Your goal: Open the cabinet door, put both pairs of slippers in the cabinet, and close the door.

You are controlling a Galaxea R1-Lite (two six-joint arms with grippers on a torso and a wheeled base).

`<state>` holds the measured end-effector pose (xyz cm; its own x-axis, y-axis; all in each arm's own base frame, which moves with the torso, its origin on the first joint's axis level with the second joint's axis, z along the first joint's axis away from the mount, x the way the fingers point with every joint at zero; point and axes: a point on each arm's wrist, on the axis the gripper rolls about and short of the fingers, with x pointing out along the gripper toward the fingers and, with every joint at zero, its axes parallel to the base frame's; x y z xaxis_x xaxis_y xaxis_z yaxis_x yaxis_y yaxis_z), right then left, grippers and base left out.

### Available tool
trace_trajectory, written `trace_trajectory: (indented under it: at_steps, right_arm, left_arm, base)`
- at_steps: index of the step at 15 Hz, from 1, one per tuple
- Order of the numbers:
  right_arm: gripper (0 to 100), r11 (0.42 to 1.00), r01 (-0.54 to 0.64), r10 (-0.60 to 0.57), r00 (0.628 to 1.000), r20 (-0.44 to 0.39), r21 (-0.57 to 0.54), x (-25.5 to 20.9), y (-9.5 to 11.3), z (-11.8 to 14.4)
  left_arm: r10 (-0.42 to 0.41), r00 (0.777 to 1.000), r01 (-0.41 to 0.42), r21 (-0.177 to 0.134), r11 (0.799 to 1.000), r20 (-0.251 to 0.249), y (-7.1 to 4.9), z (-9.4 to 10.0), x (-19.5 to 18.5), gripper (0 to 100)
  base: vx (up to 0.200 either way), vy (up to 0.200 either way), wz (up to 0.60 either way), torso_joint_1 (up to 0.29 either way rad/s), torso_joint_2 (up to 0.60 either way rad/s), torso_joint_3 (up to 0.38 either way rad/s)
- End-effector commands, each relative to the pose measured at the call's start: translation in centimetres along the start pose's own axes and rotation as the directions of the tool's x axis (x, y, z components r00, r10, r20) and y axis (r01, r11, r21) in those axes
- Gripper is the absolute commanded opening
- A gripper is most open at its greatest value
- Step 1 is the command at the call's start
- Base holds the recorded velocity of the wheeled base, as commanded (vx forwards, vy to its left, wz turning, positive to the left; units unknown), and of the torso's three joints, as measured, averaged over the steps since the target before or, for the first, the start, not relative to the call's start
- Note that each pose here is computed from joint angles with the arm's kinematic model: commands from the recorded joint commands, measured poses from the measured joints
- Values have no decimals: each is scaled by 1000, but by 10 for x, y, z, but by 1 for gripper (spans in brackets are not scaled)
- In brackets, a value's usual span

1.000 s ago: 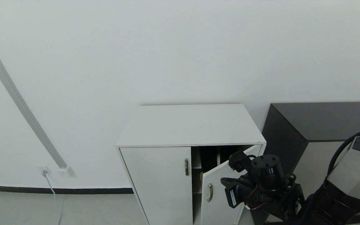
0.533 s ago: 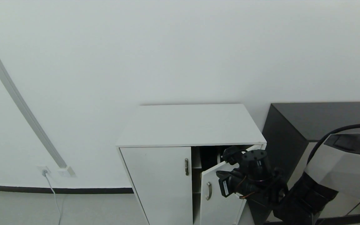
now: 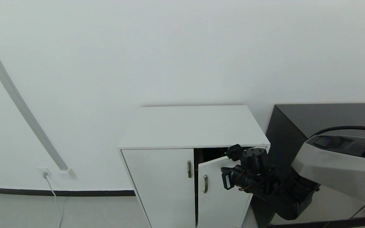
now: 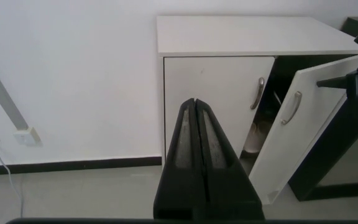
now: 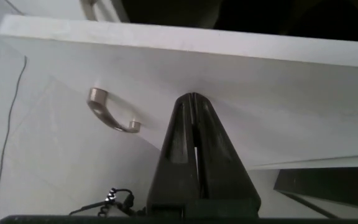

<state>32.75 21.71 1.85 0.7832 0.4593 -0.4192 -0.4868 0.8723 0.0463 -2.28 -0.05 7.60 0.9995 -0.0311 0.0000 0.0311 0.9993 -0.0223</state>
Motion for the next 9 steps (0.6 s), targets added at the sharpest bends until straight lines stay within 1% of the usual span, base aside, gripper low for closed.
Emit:
trace_trajectory:
  at_steps: [1,4,9]
  right_arm:
    - [0,1000,14,-14,1000,-11,5,11,-6,-7]
    - [0,999,29,-29,1000,3,14,24,-13,-7]
    - [0,999,38,-38,999,-2,17,37,-17,-9]
  left_arm:
    - [-1,1000,1,-1,1000,0,0,0,0,0]
    - [0,1000,0,-1,1000,0,0,0,0,0]
    - [0,1000,0,-1,1000,0,0,0,0,0]
  base:
    - [0,0,0,0,0,0]
    - [0,0,0,0,0,0]
    - [0,0,0,0,0,0]
